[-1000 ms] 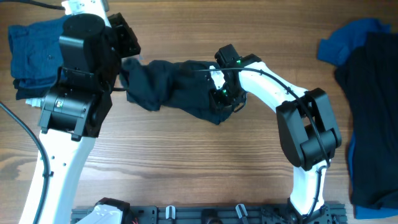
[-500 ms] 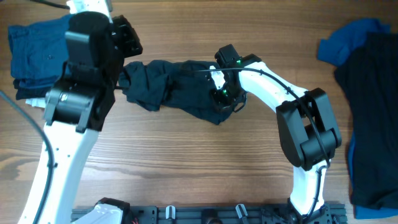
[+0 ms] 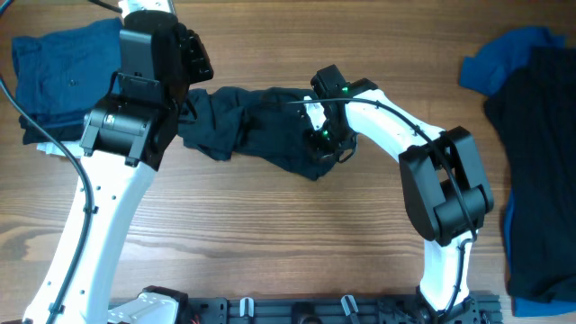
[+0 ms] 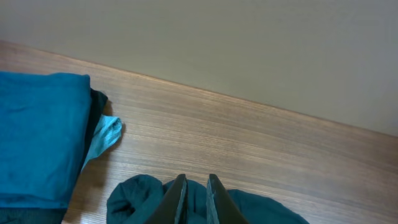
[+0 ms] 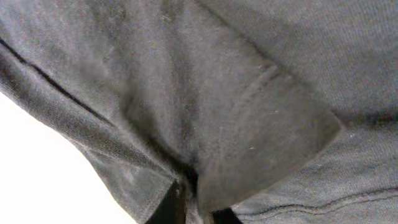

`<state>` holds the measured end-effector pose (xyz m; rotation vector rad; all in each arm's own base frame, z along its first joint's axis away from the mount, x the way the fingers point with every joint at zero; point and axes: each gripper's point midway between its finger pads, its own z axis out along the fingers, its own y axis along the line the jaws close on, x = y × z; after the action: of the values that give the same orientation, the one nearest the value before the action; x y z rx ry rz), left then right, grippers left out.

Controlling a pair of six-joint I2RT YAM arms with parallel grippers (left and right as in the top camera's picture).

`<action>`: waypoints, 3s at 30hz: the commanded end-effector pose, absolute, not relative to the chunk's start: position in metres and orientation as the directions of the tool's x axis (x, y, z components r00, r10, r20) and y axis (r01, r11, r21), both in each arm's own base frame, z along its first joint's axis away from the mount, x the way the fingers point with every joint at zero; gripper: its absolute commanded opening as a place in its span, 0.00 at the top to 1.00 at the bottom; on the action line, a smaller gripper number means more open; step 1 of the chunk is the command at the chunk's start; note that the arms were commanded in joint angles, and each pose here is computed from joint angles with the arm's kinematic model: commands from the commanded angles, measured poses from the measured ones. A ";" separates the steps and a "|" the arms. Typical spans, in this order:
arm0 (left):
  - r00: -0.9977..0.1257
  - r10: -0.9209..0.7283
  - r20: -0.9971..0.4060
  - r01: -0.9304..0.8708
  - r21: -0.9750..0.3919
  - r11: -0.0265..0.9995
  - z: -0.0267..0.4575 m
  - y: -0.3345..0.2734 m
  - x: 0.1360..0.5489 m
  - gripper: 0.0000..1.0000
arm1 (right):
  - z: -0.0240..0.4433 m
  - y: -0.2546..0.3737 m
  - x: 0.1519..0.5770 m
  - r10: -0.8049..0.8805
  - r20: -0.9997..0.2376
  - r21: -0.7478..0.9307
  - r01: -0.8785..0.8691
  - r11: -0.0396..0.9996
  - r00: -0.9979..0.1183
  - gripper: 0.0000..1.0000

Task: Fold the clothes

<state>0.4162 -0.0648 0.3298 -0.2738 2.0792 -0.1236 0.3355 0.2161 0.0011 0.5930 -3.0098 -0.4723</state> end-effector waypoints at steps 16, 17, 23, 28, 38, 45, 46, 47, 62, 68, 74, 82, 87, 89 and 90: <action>-0.709 -0.345 -0.615 -0.302 -0.178 0.937 0.223 -0.037 0.428 0.75 | -0.003 0.211 0.342 -0.352 -0.016 0.261 -0.344 0.902 -0.936 0.96; -0.743 -0.341 -0.575 -0.308 -0.158 0.938 0.204 -0.039 0.429 0.76 | -0.003 0.211 0.342 -0.352 -0.016 0.261 -0.344 0.902 -0.936 0.96; -0.885 -0.328 -0.330 -0.331 -0.048 0.942 0.125 -0.038 0.405 0.63 | -0.003 0.211 0.342 -0.352 -0.016 0.261 -0.344 0.902 -0.936 0.96; -0.939 -0.273 -0.209 -0.250 -0.128 0.960 0.117 -0.061 0.385 0.64 | -0.002 0.212 0.343 -0.351 -0.020 0.261 -0.344 0.902 -0.936 0.96; -0.959 -0.244 -0.146 -0.225 -0.135 0.965 0.091 -0.065 0.368 0.74 | -0.003 0.211 0.343 -0.334 -0.015 0.261 -0.326 0.909 -0.942 0.96; -0.981 -0.033 -0.193 -0.009 -0.123 0.992 0.066 -0.087 0.365 0.74 | -0.002 0.212 0.344 -0.334 -0.018 0.261 -0.327 0.908 -0.942 0.95; -0.981 -0.019 -0.195 0.005 -0.123 0.992 0.067 -0.092 0.364 0.77 | -0.002 0.212 0.344 -0.334 -0.019 0.261 -0.327 0.908 -0.942 0.95; -0.981 0.002 -0.196 0.027 -0.123 0.992 0.067 -0.100 0.362 0.78 | -0.002 0.212 0.344 -0.334 -0.019 0.261 -0.327 0.908 -0.942 0.95; -0.961 0.018 -0.277 0.006 0.043 0.999 0.046 -0.099 0.371 0.76 | -0.002 0.212 0.344 -0.332 -0.017 0.261 -0.324 0.909 -0.943 0.95; -0.967 0.023 -0.255 0.010 0.051 0.999 0.035 -0.096 0.362 0.71 | -0.002 0.212 0.344 -0.331 -0.018 0.262 -0.324 0.909 -0.943 0.95; -0.967 0.024 -0.253 0.011 0.052 0.999 0.027 -0.095 0.359 0.63 | -0.002 0.212 0.344 -0.331 -0.017 0.261 -0.324 0.909 -0.943 0.95; -0.964 0.023 -0.266 0.010 0.049 0.999 0.021 -0.095 0.359 0.55 | -0.002 0.212 0.344 -0.331 -0.017 0.262 -0.324 0.909 -0.943 0.95; -0.963 0.026 -0.267 0.013 0.049 0.999 0.021 -0.095 0.360 0.56 | -0.002 0.212 0.344 -0.331 -0.017 0.262 -0.324 0.909 -0.943 0.95; -0.963 0.026 -0.267 0.013 0.049 0.999 0.021 -0.095 0.360 0.56 | -0.002 0.212 0.344 -0.331 -0.017 0.262 -0.324 0.909 -0.943 0.95; -0.964 0.027 -0.265 0.014 0.050 0.999 0.019 -0.095 0.360 0.56 | -0.002 0.212 0.344 -0.331 -0.017 0.262 -0.324 0.909 -0.943 0.95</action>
<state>0.3612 -0.0999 0.0278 0.0323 2.8585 0.0357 0.3371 0.2133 0.0002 0.5429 -3.0245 -0.4429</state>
